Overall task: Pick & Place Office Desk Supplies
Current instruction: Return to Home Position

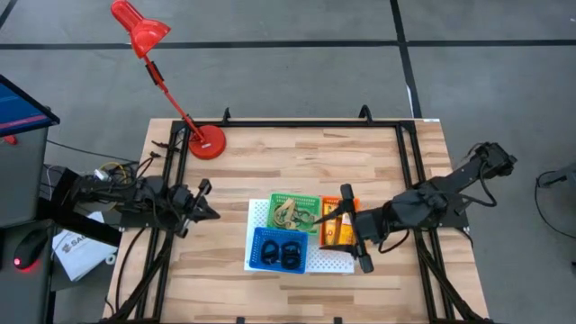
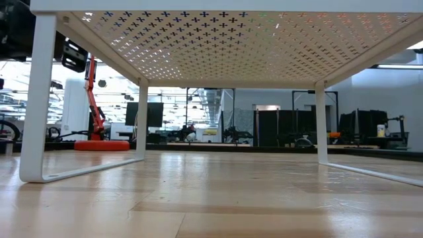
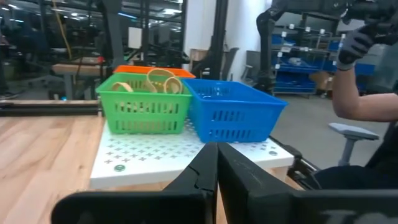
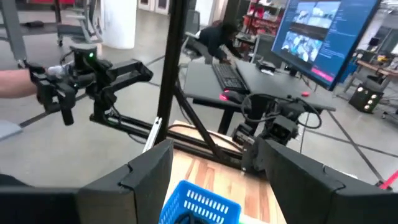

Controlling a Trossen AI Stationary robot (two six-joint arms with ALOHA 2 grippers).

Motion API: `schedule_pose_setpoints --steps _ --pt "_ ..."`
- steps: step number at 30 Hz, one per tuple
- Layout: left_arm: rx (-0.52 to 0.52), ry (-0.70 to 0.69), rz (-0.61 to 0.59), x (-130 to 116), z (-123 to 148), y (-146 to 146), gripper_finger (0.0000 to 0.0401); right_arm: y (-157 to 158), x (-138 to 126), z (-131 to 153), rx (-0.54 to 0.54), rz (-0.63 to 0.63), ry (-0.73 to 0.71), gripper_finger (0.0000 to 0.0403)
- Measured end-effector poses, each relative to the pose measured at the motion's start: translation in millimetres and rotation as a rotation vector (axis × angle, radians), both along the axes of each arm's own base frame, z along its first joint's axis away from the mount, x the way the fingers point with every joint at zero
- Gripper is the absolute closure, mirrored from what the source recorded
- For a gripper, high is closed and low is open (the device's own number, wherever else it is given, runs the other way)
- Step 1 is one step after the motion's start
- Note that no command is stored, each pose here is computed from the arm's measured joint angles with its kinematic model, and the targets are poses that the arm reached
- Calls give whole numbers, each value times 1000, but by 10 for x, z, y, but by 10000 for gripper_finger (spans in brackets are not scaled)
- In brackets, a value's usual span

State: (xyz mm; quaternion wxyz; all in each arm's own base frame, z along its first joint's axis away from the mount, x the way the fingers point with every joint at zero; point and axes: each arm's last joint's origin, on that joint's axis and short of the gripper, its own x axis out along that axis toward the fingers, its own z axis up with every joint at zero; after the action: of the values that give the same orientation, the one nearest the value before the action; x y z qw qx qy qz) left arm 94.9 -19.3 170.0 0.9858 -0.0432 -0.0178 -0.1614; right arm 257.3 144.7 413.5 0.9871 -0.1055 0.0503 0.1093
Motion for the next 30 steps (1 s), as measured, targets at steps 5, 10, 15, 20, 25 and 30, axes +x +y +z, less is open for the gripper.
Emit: schedule_pose_setpoints --steps 5,10,15,20,25,30 --pt "0 -2 25 6 2 25 400 -138 -120 -341 -7 -22 -18 158" --pt "-4 -34 17 3 31 22 400 -388 -173 -771 -28 -90 -75 158" --pt "-4 -38 17 7 37 22 400 -679 -382 -909 9 -39 -154 158" --pt "-4 -36 19 12 35 22 400 -872 -728 -938 23 32 -233 158" --pt "-4 -36 20 12 35 22 400 -1068 -1004 -1110 32 27 -215 158" --pt "-4 -36 25 13 36 23 400 -1198 -1226 -1472 57 -26 -169 158"
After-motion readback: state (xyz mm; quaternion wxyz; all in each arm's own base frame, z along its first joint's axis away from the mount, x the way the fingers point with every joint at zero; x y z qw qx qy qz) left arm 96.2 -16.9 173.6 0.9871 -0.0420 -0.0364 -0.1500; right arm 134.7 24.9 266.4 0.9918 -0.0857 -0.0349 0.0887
